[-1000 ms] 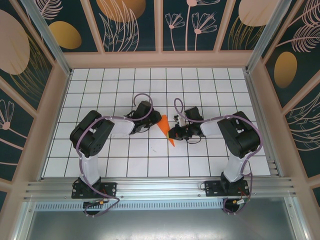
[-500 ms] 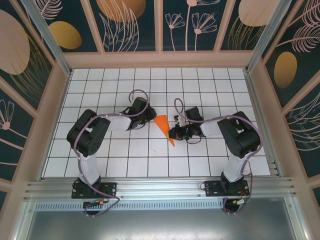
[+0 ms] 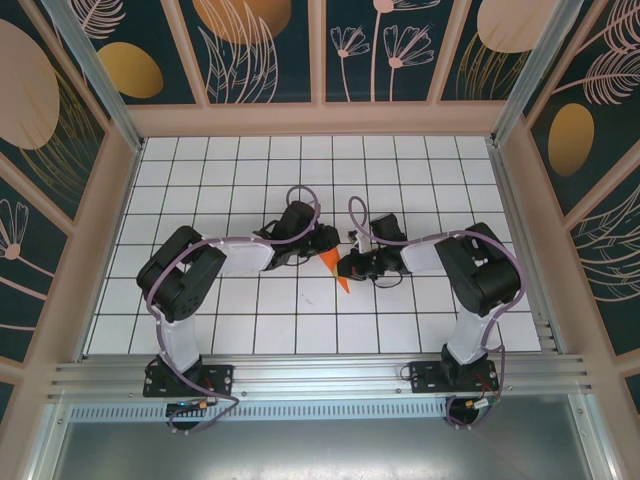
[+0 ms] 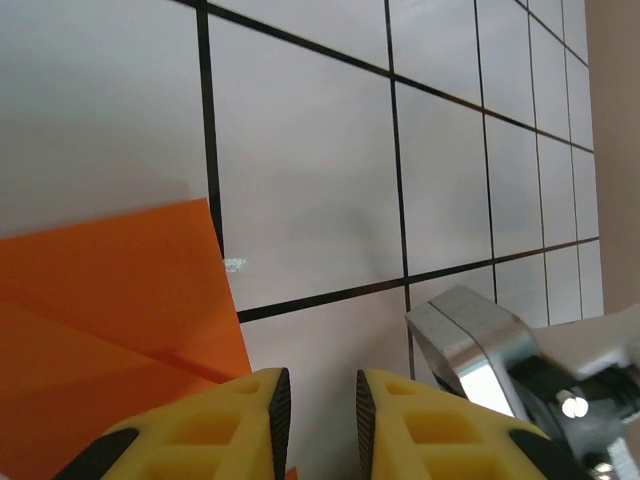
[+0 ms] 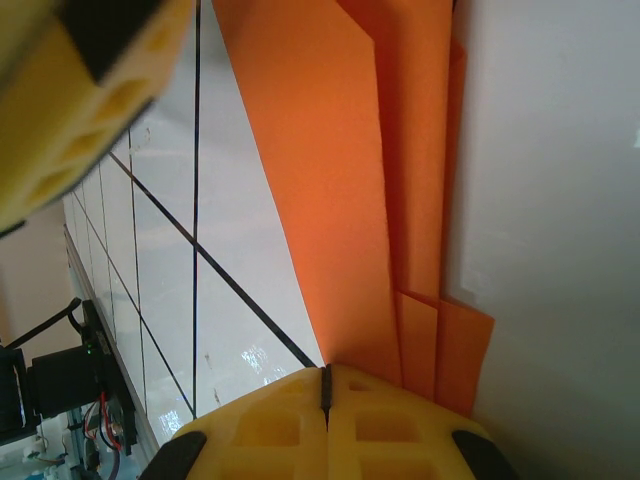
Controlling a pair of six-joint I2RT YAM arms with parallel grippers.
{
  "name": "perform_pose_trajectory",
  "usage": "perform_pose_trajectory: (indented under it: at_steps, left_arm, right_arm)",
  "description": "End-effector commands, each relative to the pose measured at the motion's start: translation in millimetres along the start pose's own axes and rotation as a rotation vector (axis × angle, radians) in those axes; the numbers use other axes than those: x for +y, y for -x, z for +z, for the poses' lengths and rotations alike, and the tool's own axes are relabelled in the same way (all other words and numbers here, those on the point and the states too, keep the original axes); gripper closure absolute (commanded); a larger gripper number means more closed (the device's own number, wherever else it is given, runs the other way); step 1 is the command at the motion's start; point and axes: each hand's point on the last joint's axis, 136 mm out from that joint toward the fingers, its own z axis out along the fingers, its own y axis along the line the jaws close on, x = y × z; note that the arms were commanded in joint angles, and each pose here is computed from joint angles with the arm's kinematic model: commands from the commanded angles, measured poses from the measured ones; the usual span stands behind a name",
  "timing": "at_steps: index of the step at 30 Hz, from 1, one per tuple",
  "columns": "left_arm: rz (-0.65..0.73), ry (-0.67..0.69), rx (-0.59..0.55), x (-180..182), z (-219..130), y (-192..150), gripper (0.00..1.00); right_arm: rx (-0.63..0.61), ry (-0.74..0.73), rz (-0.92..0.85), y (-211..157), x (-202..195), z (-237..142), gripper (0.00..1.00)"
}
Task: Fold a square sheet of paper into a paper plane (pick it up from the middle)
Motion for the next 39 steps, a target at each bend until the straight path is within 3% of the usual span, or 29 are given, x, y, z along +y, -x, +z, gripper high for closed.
perform_pose_trajectory:
  at_steps: [1,12,19,25,39]
  left_arm:
    - [-0.035,-0.049,0.043,2,13,-9,0.73]
    - [-0.097,0.074,0.062,50,27,-28,0.73]
    - [-0.091,0.091,0.076,56,29,-33,0.73]
    - [-0.086,0.096,0.079,57,30,-33,0.73]
    - [-0.079,0.103,0.080,58,29,-33,0.73]
  right_arm:
    - [0.057,-0.231,0.147,-32,-65,-3,1.00]
    - [0.054,-0.216,0.138,-30,-60,-4,1.00]
    - [0.029,-0.128,0.075,-11,-22,-15,1.00]
    - [0.074,-0.050,0.013,-21,8,-18,1.00]
    - [0.117,-0.211,0.106,-54,-41,-14,1.00]
